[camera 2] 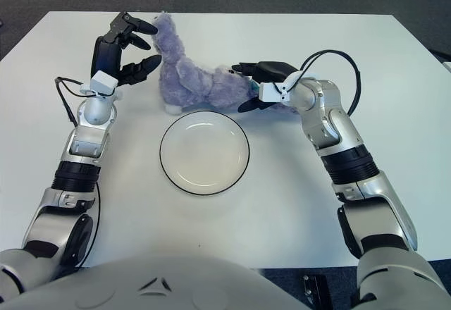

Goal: Put the doll into the plate.

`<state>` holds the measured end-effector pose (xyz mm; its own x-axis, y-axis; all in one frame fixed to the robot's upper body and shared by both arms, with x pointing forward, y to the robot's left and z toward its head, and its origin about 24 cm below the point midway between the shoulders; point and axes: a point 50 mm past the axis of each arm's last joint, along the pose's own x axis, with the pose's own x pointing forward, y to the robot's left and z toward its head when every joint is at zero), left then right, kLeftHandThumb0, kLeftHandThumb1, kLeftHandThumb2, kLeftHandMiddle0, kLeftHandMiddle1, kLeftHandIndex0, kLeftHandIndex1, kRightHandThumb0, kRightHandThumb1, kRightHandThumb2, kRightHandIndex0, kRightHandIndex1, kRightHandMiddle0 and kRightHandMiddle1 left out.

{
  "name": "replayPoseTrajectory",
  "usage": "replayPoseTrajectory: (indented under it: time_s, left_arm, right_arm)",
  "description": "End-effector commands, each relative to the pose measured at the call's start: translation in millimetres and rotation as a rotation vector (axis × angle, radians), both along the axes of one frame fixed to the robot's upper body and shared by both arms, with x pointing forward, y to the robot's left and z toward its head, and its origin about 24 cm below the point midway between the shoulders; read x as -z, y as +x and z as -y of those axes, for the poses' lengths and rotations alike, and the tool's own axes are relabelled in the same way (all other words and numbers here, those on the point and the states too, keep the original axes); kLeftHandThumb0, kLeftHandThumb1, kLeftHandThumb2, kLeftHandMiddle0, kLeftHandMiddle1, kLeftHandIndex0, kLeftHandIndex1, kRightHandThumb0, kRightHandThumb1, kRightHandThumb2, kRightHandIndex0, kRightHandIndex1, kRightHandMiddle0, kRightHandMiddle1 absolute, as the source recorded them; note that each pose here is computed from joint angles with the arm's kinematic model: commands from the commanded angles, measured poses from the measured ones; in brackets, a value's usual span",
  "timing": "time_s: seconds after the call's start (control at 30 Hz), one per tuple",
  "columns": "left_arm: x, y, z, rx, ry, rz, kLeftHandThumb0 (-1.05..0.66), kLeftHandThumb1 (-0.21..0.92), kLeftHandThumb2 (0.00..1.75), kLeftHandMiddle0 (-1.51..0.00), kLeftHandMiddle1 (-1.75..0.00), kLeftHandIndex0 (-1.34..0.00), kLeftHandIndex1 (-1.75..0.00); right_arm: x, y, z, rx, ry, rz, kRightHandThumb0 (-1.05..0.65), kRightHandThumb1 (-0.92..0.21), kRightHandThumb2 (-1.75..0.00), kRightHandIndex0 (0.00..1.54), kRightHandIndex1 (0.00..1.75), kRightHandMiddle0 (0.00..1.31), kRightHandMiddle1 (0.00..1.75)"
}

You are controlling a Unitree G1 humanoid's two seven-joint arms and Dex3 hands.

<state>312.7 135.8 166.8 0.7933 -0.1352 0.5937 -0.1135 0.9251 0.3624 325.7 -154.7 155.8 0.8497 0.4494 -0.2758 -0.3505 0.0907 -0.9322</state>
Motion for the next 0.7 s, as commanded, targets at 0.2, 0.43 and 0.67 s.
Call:
replayPoseTrajectory:
  time_s: [0.2,0.43,0.67]
  left_arm:
    - [-2.5,-0.7,3.4,0.010,0.004,0.012,-0.01,0.92,0.26,-0.42,-1.51,-0.46,-1.30]
    - [-2.7,-1.9,4.5,0.014,0.002,0.016,-0.01,0.92,0.26,-0.42,-1.51,-0.45,-1.30]
    - [-2.6,-2.9,5.0,0.014,0.001,0.018,-0.01,0.92,0.27,-0.42,-1.51,-0.45,-1.30]
  right_arm:
    - [19.4,1.0,-5.5,0.016,-0.038,-0.030,-0.69,-0.92,-0.20,0.19,0.00,0.28,0.02]
    - [37.3,3.1,-3.5,0.064,0.056,0.050,-0.54,-0.92,-0.14,0.29,0.04,0.40,0.07]
    - [43.8,6.5,-2.1,0.075,0.092,0.098,-0.50,-0.92,-0.15,0.39,0.03,0.48,0.10]
